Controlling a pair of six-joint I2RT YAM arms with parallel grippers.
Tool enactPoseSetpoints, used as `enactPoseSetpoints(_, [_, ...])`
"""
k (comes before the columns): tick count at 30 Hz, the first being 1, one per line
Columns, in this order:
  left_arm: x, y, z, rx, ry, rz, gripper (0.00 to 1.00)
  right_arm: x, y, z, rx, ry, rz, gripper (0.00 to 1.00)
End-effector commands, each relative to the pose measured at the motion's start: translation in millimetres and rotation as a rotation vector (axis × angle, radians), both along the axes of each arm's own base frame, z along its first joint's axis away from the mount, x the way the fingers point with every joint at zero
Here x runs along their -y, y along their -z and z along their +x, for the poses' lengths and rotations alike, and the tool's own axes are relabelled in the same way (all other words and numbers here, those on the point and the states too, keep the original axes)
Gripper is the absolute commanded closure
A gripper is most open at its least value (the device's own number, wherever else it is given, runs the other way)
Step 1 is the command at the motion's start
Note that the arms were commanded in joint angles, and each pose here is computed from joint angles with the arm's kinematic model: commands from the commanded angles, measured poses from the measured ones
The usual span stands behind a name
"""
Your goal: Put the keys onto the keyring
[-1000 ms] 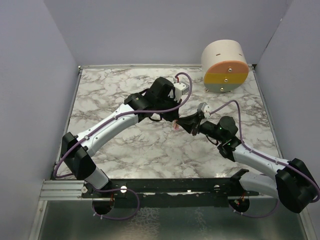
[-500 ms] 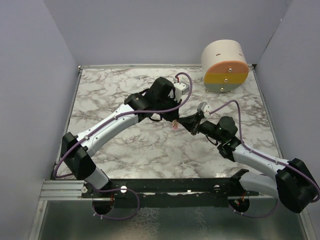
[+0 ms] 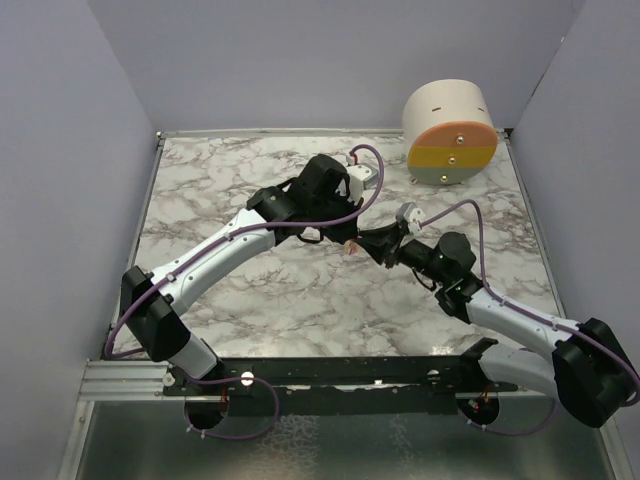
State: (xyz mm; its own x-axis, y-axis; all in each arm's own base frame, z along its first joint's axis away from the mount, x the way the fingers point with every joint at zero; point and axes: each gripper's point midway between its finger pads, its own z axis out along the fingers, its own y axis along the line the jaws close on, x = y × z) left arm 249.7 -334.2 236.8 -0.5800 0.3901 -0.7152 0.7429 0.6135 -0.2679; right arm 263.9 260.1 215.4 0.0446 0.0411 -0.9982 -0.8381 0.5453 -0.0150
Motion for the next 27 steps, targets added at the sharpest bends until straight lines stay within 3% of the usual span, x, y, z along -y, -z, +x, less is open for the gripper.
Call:
enactPoseSetpoints(1, [4.8, -25.3, -3.7, 0.038, 0.019, -0.056, 1.00, -3.5, -7.7, 5.0, 0.015, -0.005, 0.000, 0.77])
enactPoseSetpoints(5, [6.6, -26.7, -4.1, 0.037, 0.025, -0.061, 1.00, -6.4, -6.9, 3.7, 0.012, -0.023, 0.003, 0.79])
enactPoseSetpoints(13, [7.2, -24.0, -5.3, 0.028, 0.029, -0.059, 1.00, -3.4, -8.3, 5.1, 0.018, -0.002, 0.010, 0.99])
enactPoseSetpoints(27, [7.4, -14.4, -10.8, -0.003, 0.042, -0.051, 1.00, 19.5, -18.1, 13.1, 0.033, 0.142, 0.067, 0.99])
